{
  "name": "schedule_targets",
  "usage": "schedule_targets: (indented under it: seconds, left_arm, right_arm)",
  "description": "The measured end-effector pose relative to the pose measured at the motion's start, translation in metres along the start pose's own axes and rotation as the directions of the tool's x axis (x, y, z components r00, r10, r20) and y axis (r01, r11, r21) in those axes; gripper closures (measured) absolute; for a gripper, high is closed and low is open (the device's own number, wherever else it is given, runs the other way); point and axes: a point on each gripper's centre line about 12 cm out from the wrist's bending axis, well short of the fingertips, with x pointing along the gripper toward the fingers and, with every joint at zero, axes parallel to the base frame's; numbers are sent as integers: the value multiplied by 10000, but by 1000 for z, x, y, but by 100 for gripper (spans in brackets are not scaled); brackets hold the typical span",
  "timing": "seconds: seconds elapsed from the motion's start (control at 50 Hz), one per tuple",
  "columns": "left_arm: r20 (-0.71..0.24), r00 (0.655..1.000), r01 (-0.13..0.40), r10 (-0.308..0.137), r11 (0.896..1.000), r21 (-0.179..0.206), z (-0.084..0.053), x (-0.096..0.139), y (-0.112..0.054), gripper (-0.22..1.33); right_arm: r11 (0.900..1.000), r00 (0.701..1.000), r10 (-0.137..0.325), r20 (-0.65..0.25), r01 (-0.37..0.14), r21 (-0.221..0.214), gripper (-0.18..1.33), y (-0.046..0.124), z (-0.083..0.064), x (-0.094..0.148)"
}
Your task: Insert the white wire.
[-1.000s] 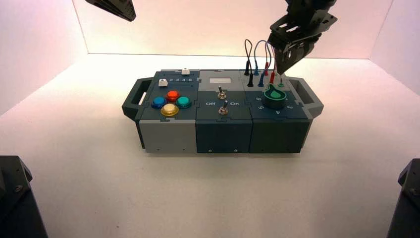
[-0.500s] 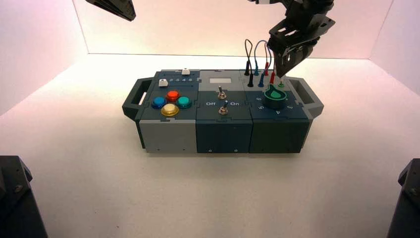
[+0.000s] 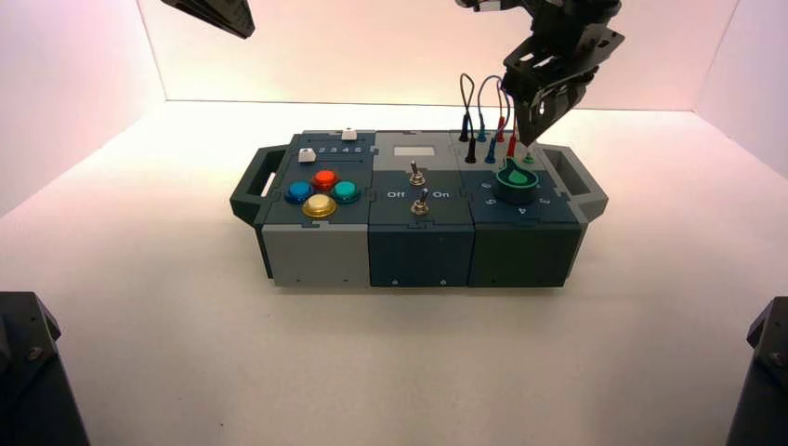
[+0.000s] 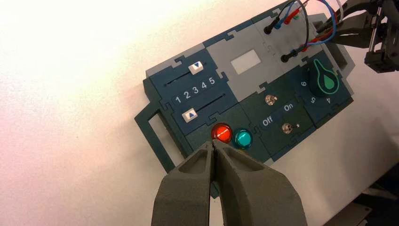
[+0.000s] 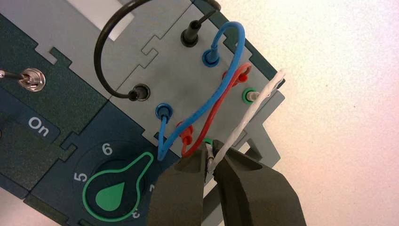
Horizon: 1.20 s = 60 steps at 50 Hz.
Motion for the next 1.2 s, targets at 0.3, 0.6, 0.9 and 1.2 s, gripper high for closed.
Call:
schedule_targets:
  seconds: [0.3,0.6,0.9,1.2]
  left_arm:
    - [19,10000,8,-8,10000,-6,0,0,0,128]
    - [43,10000,-5,5,10000,15,0,-1,0,128]
    - [72,10000,-8,8,10000,24,0,-2,-1,128]
    - [68,10000,-18,17,10000,35,0,-2,-1,128]
  right_arm:
    - [10000,9997,43,-257,-45,-45,120,1,-4,3]
    - [9999,9990,89,-434,-91,-50,120,1,-4,9]
    - [9999,9986,110,-524,-112,-35,120,1,-3,10]
    - [9998,9981,122,-601,-112,167,93,1,-5,8]
